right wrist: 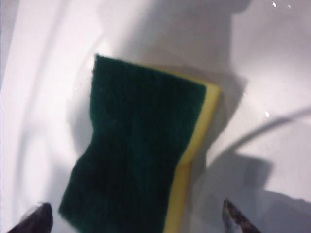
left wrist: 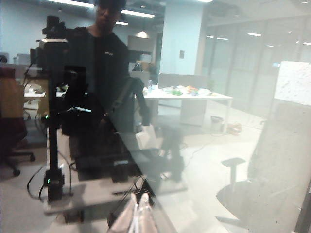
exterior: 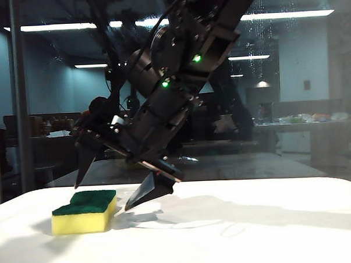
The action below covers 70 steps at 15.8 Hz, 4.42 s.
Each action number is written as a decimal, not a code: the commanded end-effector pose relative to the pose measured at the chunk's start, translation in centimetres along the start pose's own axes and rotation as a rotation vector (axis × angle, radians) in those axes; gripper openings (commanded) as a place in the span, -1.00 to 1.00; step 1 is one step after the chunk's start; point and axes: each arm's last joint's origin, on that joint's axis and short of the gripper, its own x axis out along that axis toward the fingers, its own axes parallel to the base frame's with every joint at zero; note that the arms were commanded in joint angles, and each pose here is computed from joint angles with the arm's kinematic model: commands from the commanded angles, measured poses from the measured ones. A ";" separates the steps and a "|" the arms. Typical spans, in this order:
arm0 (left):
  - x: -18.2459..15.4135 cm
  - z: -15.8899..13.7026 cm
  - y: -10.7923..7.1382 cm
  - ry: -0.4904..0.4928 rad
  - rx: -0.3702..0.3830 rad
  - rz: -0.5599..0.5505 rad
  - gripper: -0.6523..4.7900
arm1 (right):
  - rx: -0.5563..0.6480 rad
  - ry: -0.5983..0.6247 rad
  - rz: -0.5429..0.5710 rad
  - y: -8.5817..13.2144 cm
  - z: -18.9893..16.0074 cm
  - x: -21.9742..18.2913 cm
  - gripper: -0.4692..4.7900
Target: Reach upward to find where there is water on the glass, pick up the sponge from the table, dry the water, and finally place the sponge back on the table.
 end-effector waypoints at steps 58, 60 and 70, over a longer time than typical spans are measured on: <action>-0.8 -0.5 -0.7 0.094 -0.037 -0.123 -0.78 | -0.501 -1.392 -0.096 2.5 19.7 -43.4 -0.86; -0.8 -0.6 -0.6 0.104 -0.041 -0.122 -0.78 | -0.509 -1.433 -0.108 1.6 20.1 -43.7 -0.86; -0.8 -0.5 -0.7 0.090 -0.035 -0.124 -0.78 | -0.420 -1.513 -0.221 -4.1 19.3 -49.3 -0.86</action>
